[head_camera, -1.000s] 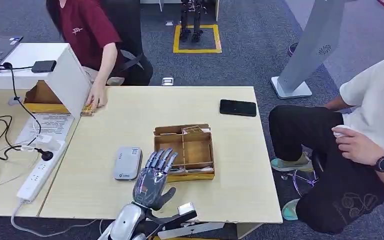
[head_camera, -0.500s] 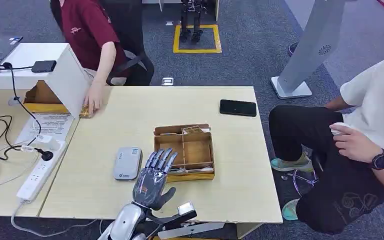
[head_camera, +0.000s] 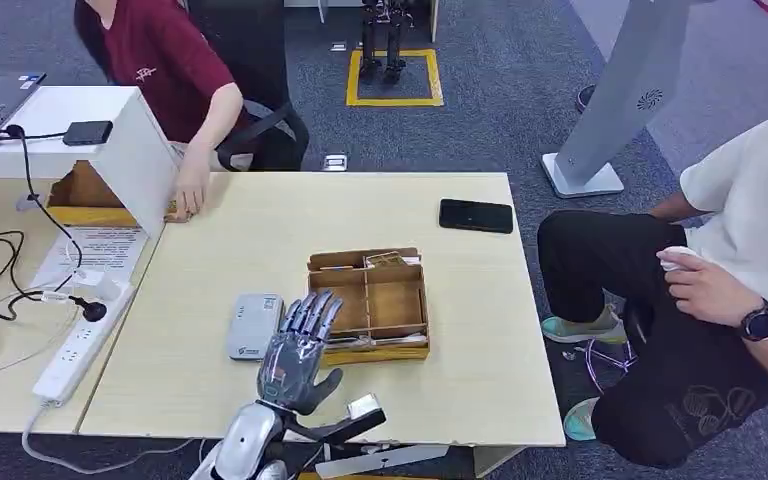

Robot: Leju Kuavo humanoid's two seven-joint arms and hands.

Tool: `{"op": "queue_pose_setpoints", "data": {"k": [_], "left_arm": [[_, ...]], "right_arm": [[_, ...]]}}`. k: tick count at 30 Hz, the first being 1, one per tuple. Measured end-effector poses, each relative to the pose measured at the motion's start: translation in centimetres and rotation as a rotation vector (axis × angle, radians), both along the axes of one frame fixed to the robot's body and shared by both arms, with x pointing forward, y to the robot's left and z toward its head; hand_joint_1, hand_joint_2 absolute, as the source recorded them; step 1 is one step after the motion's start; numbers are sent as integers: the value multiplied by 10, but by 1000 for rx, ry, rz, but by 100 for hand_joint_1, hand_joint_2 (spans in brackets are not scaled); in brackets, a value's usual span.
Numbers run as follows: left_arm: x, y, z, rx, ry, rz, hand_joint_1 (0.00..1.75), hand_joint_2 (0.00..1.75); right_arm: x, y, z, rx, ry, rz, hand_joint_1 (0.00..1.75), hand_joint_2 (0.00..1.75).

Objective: Pass the card to the sensor for recognition and then transmit it.

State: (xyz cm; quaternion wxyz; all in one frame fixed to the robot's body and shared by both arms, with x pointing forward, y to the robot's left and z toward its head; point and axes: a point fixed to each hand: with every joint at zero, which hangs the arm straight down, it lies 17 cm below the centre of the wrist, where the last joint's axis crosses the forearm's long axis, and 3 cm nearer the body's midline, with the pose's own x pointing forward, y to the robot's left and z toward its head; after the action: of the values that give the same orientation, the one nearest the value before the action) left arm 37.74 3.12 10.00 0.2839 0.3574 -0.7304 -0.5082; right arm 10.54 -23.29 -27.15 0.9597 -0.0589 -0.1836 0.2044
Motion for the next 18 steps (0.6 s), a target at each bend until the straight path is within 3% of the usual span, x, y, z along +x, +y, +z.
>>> {"op": "queue_pose_setpoints", "data": {"k": [18], "left_arm": [[14,2,9,-43,13,38,0,175]], "right_arm": [[2,4,1,2,-5,17,0,0]]}}
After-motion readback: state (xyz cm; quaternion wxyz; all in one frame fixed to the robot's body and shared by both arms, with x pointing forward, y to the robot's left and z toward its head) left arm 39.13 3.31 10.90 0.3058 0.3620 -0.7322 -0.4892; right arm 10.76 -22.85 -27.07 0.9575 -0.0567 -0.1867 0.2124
